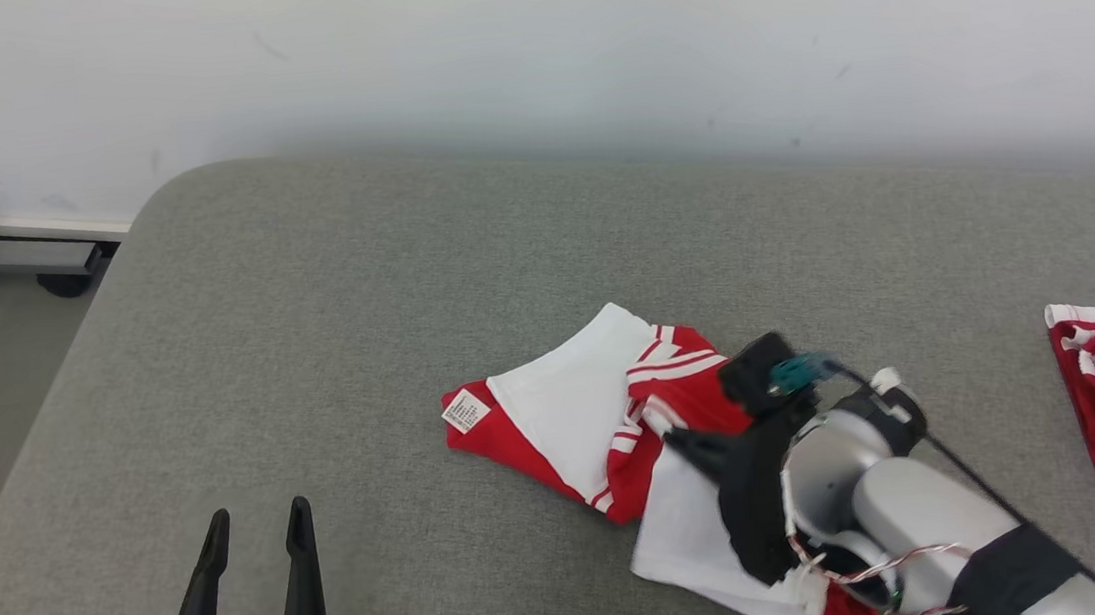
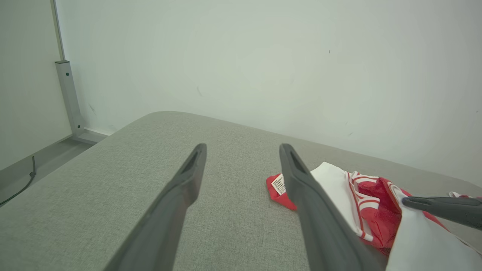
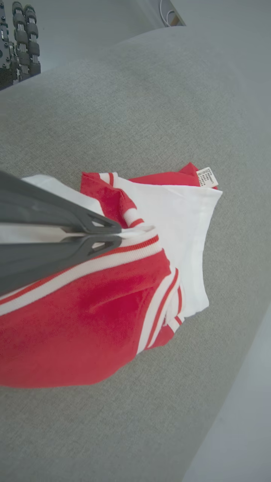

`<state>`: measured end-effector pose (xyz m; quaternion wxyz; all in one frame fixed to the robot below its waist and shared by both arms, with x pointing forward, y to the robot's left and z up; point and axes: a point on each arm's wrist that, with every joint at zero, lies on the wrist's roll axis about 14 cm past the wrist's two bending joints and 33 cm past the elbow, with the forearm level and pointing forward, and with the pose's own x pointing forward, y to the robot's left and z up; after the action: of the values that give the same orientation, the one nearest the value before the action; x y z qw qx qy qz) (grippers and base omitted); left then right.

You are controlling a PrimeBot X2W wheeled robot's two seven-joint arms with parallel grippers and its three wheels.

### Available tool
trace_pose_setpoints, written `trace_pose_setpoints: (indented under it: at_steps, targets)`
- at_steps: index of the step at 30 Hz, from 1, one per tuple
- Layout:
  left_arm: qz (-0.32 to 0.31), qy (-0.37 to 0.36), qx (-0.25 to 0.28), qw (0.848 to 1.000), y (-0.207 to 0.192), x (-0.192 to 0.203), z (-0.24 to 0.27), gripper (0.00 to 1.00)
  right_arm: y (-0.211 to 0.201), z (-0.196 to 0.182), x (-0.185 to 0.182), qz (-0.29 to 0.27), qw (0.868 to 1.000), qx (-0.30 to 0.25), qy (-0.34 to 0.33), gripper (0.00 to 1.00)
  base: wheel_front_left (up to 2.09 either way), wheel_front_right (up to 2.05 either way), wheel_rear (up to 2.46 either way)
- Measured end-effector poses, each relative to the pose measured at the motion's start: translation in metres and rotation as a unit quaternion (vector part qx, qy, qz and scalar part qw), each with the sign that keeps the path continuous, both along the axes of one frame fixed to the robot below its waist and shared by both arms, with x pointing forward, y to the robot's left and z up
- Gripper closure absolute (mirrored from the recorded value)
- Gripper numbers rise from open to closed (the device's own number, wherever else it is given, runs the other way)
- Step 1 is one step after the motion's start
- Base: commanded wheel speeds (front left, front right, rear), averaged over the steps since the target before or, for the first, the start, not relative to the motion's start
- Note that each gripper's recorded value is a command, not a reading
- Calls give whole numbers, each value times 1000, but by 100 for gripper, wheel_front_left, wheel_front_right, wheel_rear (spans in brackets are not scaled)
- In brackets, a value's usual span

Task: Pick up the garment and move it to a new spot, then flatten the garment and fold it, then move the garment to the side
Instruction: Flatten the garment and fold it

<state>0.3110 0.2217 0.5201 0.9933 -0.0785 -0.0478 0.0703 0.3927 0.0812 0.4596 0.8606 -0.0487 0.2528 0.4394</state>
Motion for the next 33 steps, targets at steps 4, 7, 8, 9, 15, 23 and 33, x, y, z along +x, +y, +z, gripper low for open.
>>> trace_pose_setpoints:
  at_steps: [4, 7, 8, 9, 15, 23, 33]
  targets:
    - [-6, -7, -1, 1000, -5, 5, 4, 0, -29, 21, 29, -60, 997, 42, -31, 100, 0, 0, 0]
    - [-9, -3, -1, 1000, -6, 5, 1, 0, -67, 28, 49, -119, 990, 51, -54, 100, 0, 0, 0]
    - [-13, 0, -2, 1000, -9, 6, -1, 0, -81, 30, 55, -141, 987, 54, -60, 100, 0, 0, 0]
    - [-17, 3, -3, 1000, -11, 7, -2, 0, -95, 31, 60, -163, 983, 58, -65, 100, 0, 0, 0]
    - [-51, 5, -5, 999, -31, 19, -2, 0, -191, 15, 64, -288, 954, 43, -72, 100, 0, 0, 0]
    - [-77, 13, -9, 997, -48, 30, -4, 0, -201, -38, 25, -306, 952, 18, -2, 100, 0, 0, 0]
    - [-74, 22, -8, 997, -46, 29, -7, 0, -196, -20, 33, -306, 951, 38, -21, 0, 0, 0, 0]
